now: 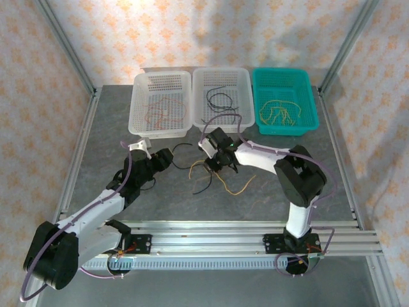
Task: Untangle the cables
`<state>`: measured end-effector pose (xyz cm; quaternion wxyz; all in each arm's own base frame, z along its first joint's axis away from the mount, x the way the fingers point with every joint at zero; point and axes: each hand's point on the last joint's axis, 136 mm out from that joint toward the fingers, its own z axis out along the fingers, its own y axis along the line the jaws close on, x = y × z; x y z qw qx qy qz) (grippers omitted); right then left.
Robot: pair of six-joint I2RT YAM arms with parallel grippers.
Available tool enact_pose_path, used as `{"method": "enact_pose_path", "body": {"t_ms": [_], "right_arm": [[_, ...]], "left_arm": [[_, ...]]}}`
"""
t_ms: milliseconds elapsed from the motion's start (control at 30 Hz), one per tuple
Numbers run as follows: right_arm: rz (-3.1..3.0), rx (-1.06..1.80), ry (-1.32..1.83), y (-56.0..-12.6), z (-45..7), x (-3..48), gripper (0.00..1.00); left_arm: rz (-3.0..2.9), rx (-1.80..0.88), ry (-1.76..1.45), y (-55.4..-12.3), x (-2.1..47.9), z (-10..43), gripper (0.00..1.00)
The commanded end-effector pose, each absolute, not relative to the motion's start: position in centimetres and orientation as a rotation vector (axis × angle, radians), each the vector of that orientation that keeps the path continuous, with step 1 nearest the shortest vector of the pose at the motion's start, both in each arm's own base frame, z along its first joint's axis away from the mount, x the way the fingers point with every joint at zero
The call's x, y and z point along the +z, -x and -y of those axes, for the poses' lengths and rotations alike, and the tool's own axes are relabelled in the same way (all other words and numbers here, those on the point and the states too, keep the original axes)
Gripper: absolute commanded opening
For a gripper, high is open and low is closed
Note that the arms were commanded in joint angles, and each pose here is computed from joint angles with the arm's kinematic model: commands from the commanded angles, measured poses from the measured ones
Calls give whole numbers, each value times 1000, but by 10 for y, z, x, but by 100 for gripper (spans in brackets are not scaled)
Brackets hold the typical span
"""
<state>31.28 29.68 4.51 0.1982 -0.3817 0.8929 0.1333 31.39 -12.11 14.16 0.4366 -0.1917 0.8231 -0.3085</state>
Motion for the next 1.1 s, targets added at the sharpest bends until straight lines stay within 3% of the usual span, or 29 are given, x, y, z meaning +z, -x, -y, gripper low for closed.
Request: {"method": "enact_pose_path", "body": {"t_ms": [0, 433, 600, 667, 900, 1067], "right_arm": [[-2438, 418, 1087, -322, -314, 56, 32], [-2455, 448, 1101, -323, -321, 43, 27], [-2478, 452, 1121, -321, -322, 40, 12], [-2483, 447, 1123, -321, -321, 40, 0], [-2419, 368, 1047, -328, -309, 65, 0], [-2322, 291, 898, -341, -293, 109, 0]], "left_arm": [[-2010, -800, 470, -315, 151, 121, 53], [-2021, -800, 459, -317, 147, 123, 52], [-2029, -806, 453, -318, 146, 125, 52], [-2027, -807, 449, -319, 146, 126, 52], [-2026, -803, 417, -323, 153, 129, 52], [-2014, -811, 348, -328, 169, 139, 53]]}}
